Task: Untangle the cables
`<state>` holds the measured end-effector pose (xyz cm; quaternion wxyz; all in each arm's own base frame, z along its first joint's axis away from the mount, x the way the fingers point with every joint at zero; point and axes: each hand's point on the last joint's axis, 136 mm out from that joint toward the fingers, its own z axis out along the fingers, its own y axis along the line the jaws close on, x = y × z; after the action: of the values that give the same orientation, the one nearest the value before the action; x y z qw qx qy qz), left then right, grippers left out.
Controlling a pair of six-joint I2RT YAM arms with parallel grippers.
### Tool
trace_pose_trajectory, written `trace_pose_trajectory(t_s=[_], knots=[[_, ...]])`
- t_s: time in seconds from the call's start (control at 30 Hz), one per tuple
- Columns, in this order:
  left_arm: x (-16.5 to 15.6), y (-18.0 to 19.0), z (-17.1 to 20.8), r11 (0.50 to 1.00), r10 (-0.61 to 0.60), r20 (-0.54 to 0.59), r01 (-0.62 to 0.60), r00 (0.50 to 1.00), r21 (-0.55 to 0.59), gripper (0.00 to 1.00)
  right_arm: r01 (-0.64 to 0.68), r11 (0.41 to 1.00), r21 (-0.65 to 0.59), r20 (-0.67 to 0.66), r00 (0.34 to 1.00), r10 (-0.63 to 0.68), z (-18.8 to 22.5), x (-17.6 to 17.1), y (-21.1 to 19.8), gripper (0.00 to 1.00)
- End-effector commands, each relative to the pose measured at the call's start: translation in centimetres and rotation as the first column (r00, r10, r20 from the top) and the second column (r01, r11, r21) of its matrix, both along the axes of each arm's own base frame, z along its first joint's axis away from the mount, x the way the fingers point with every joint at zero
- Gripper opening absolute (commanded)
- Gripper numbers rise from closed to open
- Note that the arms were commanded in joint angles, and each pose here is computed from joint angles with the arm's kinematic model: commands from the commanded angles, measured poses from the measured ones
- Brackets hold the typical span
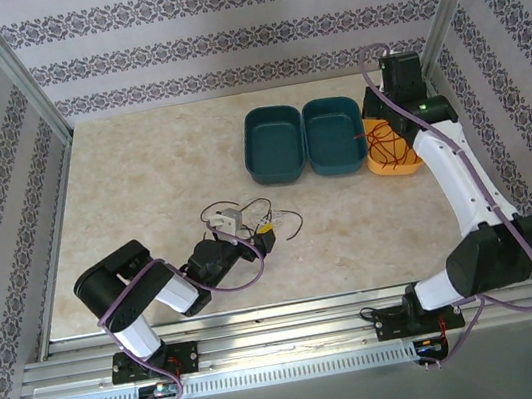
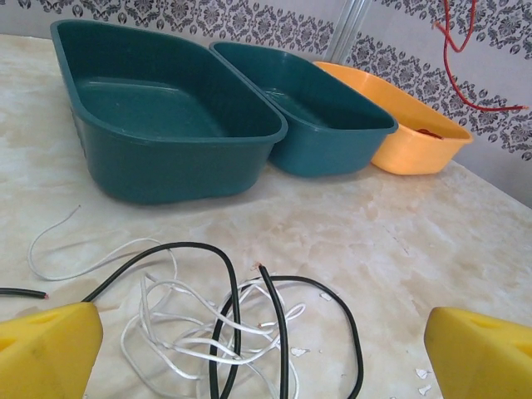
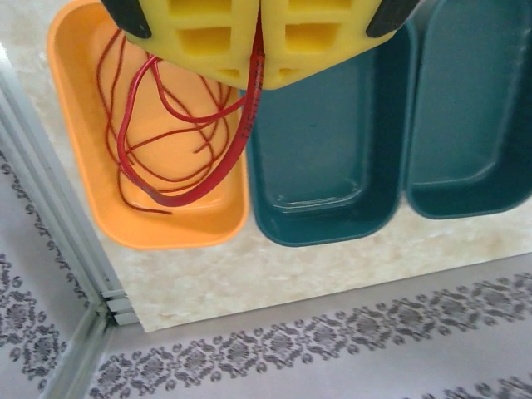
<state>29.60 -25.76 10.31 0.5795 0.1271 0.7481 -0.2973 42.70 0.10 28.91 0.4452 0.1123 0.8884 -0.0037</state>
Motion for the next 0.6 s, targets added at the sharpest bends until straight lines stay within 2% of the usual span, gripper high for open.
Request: trace_pose_trajectory(t_s=[0.0, 0.57], knots=[[-0.1, 0.3, 0.2, 1.000, 0.012, 0.003, -0.012, 1.000, 0.003, 0.99, 0.036, 0.998, -0.057, 0.036, 0.999, -0.034, 1.0, 1.6, -1.7, 0.00], [-0.3, 0.8, 0.2, 1.000, 0.022, -0.004, -0.022, 1.000, 0.016, 0.99, 0.074, 0.997, -0.010, -0.160, 0.984, -0.074, -7.9, 6.6, -5.7, 0.00]])
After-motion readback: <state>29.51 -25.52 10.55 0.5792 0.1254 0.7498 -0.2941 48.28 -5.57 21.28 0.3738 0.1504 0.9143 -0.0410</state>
